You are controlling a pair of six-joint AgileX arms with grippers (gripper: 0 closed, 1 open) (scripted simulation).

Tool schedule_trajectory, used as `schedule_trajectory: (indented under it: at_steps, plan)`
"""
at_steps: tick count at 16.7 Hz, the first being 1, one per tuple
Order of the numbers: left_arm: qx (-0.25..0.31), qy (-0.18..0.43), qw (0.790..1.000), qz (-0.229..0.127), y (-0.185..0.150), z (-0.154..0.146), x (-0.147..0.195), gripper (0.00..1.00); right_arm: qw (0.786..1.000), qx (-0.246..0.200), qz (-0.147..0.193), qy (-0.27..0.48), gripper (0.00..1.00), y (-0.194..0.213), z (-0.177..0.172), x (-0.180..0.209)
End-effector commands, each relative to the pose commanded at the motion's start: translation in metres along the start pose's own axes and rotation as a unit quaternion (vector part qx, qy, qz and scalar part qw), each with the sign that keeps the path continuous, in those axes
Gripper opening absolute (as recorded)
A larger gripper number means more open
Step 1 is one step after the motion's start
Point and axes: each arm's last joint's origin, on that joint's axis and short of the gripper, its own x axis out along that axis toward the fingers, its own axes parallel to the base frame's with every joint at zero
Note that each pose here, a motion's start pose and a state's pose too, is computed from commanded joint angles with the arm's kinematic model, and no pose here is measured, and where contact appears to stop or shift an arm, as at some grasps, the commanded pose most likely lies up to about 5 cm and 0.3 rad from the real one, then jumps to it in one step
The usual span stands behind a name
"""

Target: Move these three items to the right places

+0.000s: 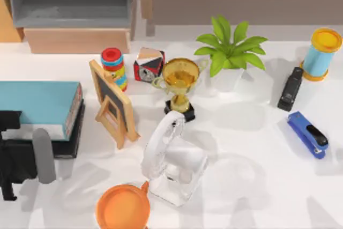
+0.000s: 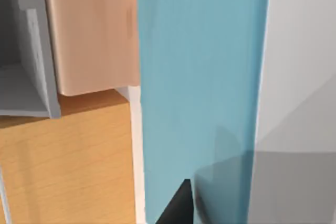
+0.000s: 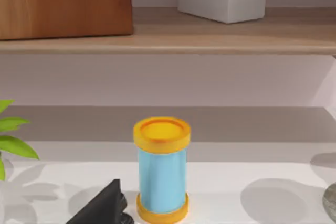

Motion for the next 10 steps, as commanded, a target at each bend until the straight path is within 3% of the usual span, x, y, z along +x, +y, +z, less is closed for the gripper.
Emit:
schedule_trajectory:
  at_steps: [10]
  plan:
    - [0.001, 0.0, 1.0, -0.003, -0.0014, -0.0001, 0.004, 0.0, 1.0, 0.0, 0.0, 0.0, 1.0, 0.0, 0.0, 0.0]
